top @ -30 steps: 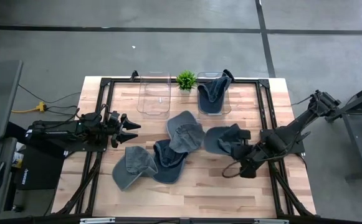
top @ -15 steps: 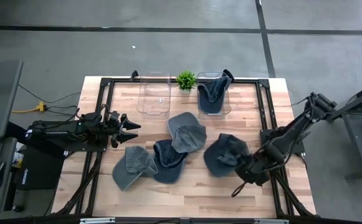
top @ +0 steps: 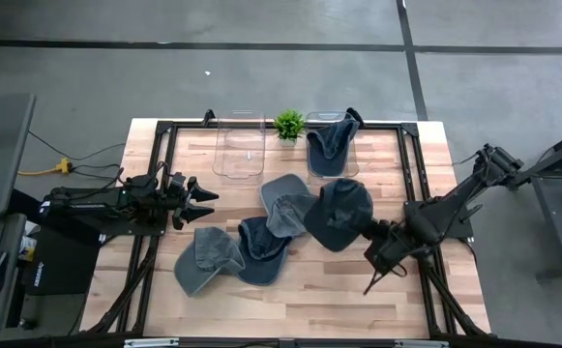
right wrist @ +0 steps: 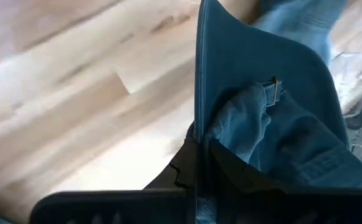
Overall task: Pick & Place hat
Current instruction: Put the right blue cap into the right transparent bin
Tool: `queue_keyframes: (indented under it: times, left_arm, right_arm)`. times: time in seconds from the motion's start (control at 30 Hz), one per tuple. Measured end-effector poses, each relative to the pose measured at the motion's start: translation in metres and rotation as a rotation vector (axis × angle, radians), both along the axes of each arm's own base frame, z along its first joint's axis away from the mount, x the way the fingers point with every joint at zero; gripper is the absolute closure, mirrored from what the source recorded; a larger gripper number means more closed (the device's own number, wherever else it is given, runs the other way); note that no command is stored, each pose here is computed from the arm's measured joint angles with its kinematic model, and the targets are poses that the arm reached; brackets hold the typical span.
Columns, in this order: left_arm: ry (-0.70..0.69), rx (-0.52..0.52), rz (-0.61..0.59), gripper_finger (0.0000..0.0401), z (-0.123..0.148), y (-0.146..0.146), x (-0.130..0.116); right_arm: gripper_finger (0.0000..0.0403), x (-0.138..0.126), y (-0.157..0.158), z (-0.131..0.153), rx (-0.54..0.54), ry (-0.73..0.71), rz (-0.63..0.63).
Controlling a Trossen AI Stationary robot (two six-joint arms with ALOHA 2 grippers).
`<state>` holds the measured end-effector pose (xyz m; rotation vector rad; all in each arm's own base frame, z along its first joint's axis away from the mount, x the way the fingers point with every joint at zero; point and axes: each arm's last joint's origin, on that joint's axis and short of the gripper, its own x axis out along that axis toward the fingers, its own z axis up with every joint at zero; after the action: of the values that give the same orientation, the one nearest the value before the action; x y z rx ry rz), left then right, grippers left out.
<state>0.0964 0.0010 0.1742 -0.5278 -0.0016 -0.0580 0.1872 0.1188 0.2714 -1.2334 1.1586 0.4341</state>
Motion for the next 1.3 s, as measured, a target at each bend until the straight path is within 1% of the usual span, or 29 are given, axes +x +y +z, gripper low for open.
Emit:
queue_keyframes:
  times: [0.27,0.5,0.6,0.83,1.1,1.3]
  left_arm:
    - [0.0,0.0,0.0,0.0135,0.0,0.0,0.0]
    - [0.0,0.0,0.0,0.0135,0.0,0.0,0.0]
    - [0.0,0.0,0.0,0.0135,0.0,0.0,0.0]
    - [0.0,0.0,0.0,0.0135,0.0,0.0,0.0]
    - [0.0,0.0,0.0,0.0135,0.0,0.0,0.0]
    - [0.0,0.0,0.0,0.0135,0.0,0.0,0.0]
  right_arm:
    - [0.0393,0.0,-0.042,0.029,-0.027,-0.03,0.016]
    - [0.0393,-0.002,-0.085,0.042,-0.084,-0.02,-0.002]
    - [0.0393,-0.002,-0.103,0.045,-0.132,0.004,0.006]
    - [0.0393,0.004,-0.14,0.053,-0.24,-0.008,0.034]
    - [0.0393,0.003,-0.181,0.057,-0.307,0.015,0.01]
    - [0.0393,0.001,-0.205,0.053,-0.308,0.063,-0.023]
